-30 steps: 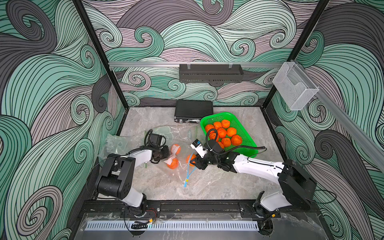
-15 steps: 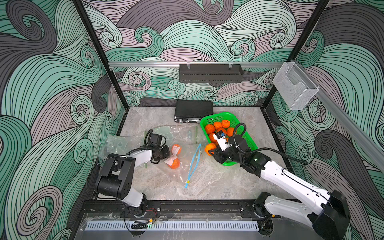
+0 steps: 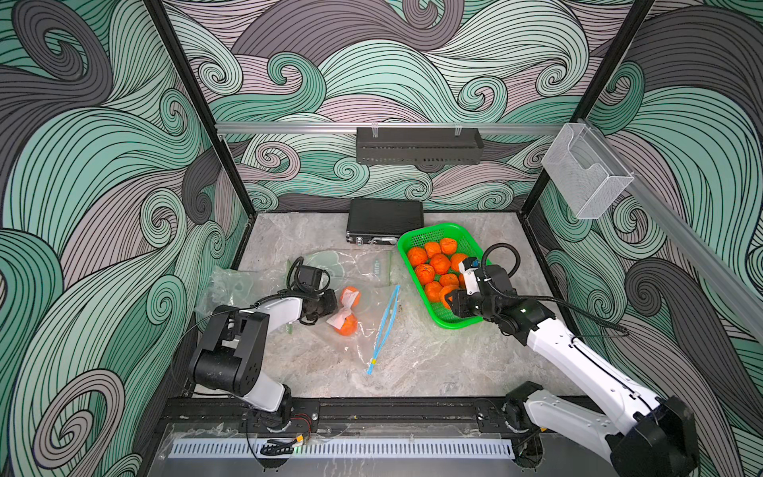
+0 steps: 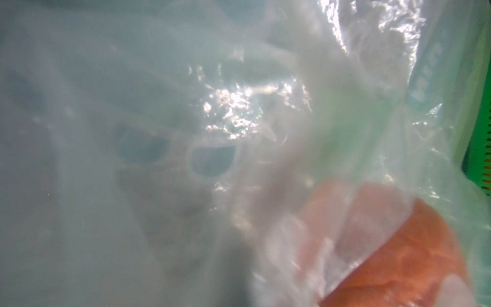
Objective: Open the zip-top bag and take out the orange
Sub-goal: Place the orange in the basket.
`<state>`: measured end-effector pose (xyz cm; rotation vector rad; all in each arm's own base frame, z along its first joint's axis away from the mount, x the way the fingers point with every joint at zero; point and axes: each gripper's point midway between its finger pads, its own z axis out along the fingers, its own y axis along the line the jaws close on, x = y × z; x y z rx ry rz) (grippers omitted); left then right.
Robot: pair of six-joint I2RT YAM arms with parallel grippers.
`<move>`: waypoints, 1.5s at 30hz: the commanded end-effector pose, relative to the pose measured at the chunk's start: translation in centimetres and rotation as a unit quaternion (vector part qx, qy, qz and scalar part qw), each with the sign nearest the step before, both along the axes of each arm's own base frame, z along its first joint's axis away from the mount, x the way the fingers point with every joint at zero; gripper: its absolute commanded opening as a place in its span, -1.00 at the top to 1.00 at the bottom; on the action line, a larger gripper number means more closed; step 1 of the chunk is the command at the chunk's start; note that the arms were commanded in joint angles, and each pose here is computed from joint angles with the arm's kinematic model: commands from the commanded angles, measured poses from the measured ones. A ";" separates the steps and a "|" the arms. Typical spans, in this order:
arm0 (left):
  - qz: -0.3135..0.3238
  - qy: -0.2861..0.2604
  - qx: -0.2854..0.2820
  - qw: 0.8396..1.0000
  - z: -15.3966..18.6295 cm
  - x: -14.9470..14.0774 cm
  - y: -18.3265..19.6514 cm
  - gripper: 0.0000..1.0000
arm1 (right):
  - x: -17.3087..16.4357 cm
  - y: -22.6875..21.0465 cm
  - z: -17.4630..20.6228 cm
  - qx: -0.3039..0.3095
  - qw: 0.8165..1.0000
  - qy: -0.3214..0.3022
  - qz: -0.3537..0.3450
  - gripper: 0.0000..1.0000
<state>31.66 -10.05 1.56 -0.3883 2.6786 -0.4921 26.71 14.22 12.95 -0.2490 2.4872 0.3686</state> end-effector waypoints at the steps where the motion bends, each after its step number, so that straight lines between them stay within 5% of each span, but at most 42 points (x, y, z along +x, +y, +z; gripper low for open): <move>1: -0.001 0.048 0.019 0.999 -1.8 -1.8 0.6 1.00 | -0.9 0.1 -2.1 0.003 0.999 0.048 -0.005 -0.02; 22: -0.002 0.048 0.019 0.999 -1.7 -1.8 0.6 1.00 | -0.7 0.9 -6.8 -0.020 0.992 0.123 0.008 -0.06; 36: -0.001 0.048 0.019 0.999 -1.7 -1.8 0.6 1.00 | -0.4 1.2 -6.2 -0.010 0.992 0.122 0.008 -0.41; 45: -0.001 0.048 0.019 0.999 -1.7 -1.8 0.6 1.00 | 0.1 1.0 -3.7 0.001 0.996 0.086 0.004 -0.44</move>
